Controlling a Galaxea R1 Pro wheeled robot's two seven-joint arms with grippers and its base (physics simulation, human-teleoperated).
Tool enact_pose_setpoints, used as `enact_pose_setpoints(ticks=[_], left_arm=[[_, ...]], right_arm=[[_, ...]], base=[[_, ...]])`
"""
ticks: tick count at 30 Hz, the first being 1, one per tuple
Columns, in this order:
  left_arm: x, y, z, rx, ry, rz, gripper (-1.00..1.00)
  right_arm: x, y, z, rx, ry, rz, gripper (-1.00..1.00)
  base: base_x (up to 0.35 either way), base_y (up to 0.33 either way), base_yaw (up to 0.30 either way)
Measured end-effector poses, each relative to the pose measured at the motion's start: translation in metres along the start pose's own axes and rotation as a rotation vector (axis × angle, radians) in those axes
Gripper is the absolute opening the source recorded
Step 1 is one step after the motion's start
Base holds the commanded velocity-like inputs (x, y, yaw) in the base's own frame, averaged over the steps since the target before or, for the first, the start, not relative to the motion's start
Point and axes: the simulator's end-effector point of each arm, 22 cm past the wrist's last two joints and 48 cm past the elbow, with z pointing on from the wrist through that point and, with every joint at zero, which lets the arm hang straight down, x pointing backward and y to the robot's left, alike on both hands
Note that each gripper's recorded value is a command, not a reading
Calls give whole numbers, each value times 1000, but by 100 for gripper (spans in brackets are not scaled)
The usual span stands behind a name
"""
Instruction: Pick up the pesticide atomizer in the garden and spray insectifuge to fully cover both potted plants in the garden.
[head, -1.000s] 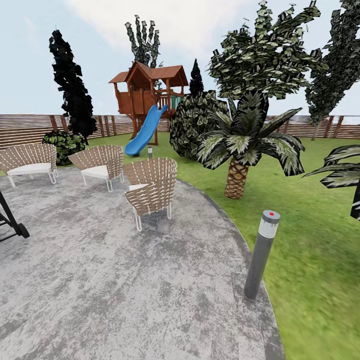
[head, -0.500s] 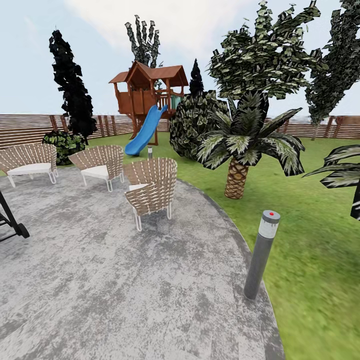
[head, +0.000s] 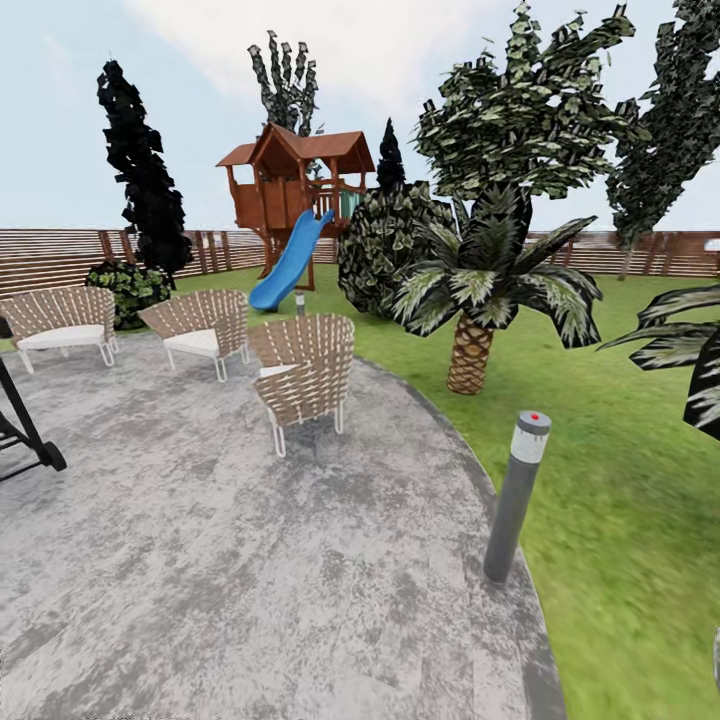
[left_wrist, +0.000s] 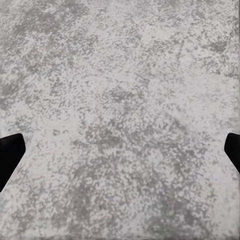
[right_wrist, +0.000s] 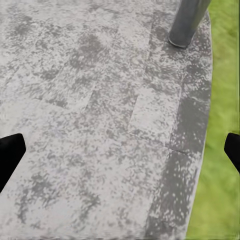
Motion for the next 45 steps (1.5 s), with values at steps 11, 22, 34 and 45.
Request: enact_pose_setpoints(ticks=[11, 22, 34, 45], left_arm=[[-1, -1, 0, 0, -1, -1, 100], [-1, 5, 0, -6, -1, 4, 100], [-2, 5, 0, -6, -3, 4, 100], [6, 6, 9, -7, -5, 4, 100]], right_arm=[[0, -2, 0, 6, 1, 7, 100], [0, -3, 0, 9, 1, 10, 100], [0, -3, 0, 9, 0, 11, 100], [9, -2, 7, 9, 0, 11, 100]], base=[[-259, 223, -273], [-176, 240, -293], [-14, 20, -293], [0, 0, -293]])
